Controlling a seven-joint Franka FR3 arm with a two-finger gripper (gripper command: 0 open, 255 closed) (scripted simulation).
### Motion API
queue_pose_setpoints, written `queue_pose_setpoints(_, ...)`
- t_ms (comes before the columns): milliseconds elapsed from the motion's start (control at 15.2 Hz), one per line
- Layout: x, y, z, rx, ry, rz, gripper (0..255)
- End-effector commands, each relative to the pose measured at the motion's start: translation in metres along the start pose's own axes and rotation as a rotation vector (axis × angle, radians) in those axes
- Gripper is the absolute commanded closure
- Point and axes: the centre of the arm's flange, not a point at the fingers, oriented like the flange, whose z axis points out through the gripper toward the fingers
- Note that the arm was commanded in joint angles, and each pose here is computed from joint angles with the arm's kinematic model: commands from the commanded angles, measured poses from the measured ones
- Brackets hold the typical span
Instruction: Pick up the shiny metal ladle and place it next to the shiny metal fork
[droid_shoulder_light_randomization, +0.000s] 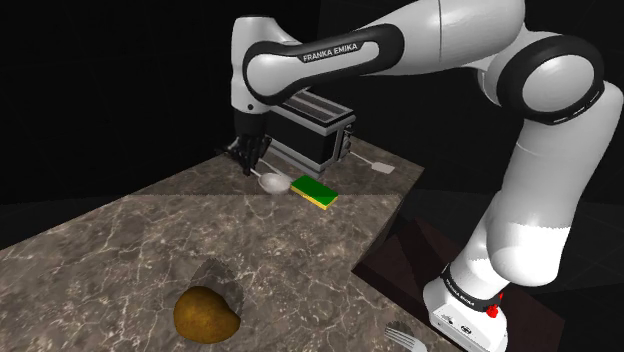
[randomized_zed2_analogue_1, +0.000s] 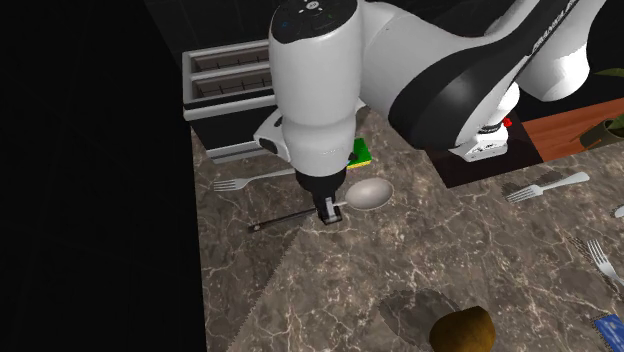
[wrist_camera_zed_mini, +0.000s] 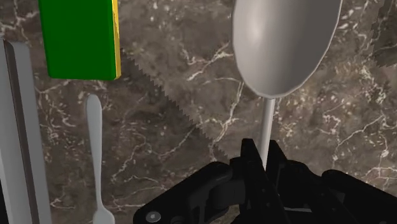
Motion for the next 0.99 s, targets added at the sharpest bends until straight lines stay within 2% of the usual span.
queue_pose_setpoints(0,-0.023,-0.010,0.002,0.000,0.000,0.001,255)
queue_pose_setpoints(924,-0.190,-0.090,0.015,0.000,0.000,0.001,255)
